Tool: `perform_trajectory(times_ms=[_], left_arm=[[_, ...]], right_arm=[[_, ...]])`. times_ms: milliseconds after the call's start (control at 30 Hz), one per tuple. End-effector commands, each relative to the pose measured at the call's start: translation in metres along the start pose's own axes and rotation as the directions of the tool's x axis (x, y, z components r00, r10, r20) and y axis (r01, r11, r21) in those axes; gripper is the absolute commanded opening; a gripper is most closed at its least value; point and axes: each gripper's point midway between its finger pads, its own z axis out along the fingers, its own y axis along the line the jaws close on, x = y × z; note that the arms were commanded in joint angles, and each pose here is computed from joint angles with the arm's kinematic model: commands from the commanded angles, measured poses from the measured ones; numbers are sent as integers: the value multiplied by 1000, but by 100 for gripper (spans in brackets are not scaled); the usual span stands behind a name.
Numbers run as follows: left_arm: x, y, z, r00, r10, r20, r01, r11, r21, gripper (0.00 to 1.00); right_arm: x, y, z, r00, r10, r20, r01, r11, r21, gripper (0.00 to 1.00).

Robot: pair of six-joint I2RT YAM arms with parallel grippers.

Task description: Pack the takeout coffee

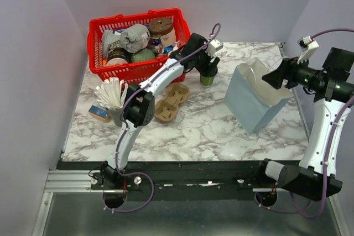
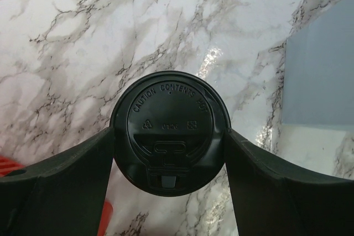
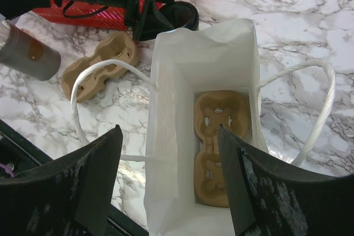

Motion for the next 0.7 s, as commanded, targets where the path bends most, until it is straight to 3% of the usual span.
perform_trajectory(times_ms=[0,400,667], left_arm=[[-47,-15,-51,994,32,103,-35,999,23,69],[20,-95,-140,994,107,17,-107,946,306,66],[58,-144,-180,983,166,76,-183,882,434,65]], right_arm=[[-19,4,-4,998,-39,46,39,999,-2,78],[-30,10,-8,994,-88,62,89,996,-15,78],[-26,14,-17,991,-131,33,130,991,9,78]])
